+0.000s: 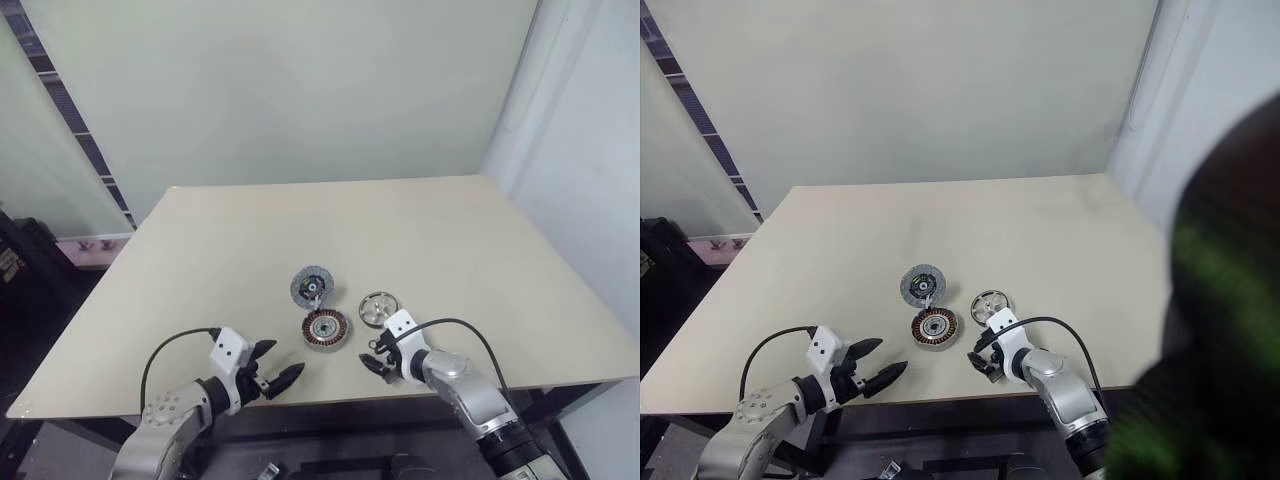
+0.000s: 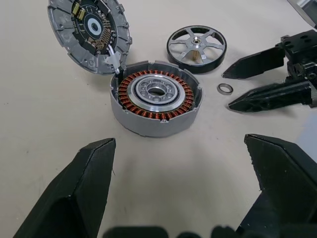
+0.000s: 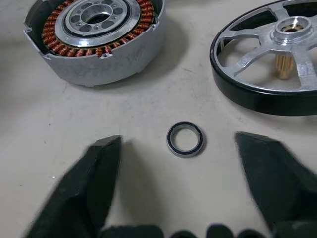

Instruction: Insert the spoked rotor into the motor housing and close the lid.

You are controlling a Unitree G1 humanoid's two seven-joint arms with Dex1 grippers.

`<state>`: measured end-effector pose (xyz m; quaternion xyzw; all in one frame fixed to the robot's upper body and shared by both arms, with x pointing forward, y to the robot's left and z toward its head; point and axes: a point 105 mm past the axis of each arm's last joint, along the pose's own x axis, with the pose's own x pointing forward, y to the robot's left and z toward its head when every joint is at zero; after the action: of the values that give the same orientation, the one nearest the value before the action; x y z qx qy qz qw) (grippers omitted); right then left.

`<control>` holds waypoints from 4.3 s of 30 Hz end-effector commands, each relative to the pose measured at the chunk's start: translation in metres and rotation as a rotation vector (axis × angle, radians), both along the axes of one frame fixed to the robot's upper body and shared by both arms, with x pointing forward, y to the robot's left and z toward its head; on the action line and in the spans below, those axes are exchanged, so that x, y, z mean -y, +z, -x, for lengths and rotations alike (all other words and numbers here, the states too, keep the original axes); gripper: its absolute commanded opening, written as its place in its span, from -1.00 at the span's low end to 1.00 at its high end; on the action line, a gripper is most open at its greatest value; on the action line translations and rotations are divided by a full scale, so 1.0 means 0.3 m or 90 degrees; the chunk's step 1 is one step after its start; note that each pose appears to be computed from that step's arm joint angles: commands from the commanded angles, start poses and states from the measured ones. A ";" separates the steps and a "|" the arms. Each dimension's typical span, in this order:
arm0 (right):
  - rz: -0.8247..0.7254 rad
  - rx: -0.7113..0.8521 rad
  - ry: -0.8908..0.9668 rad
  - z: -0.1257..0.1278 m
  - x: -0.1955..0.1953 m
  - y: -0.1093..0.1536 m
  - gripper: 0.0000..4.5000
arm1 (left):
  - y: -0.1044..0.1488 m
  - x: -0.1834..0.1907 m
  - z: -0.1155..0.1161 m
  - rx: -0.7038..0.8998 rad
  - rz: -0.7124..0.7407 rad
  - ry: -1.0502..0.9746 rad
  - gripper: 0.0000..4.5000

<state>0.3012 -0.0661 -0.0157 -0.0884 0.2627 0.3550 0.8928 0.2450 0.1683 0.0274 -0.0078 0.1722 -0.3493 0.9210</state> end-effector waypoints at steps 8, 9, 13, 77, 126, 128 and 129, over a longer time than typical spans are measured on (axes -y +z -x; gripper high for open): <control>-0.005 0.022 0.008 -0.016 -0.011 0.032 -0.64 | 0.021 0.004 -0.015 0.032 -0.002 -0.008 1.00; -0.005 0.023 0.008 -0.017 -0.010 0.033 -0.64 | 0.021 0.005 -0.016 0.032 -0.002 -0.008 1.00; -0.005 0.026 0.006 -0.024 -0.005 0.040 -0.64 | 0.022 0.005 -0.024 0.034 -0.002 -0.006 1.00; -0.023 0.065 0.155 -0.145 -0.326 0.165 -0.64 | 0.117 -0.109 -0.044 0.103 -0.017 0.092 1.00; 0.000 0.038 0.153 -0.137 -0.312 0.101 -0.64 | 0.111 -0.099 -0.046 0.103 -0.018 0.091 1.00; 0.001 0.035 0.156 -0.135 -0.313 0.100 -0.64 | 0.110 -0.100 -0.046 0.104 -0.018 0.091 1.00; 0.000 0.035 0.156 -0.135 -0.313 0.100 -0.64 | 0.110 -0.100 -0.046 0.104 -0.018 0.091 1.00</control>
<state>0.3376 0.0251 0.0071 -0.1244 0.2348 0.4569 0.8489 0.2552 0.1997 0.0461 0.0092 0.1303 -0.2759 0.9523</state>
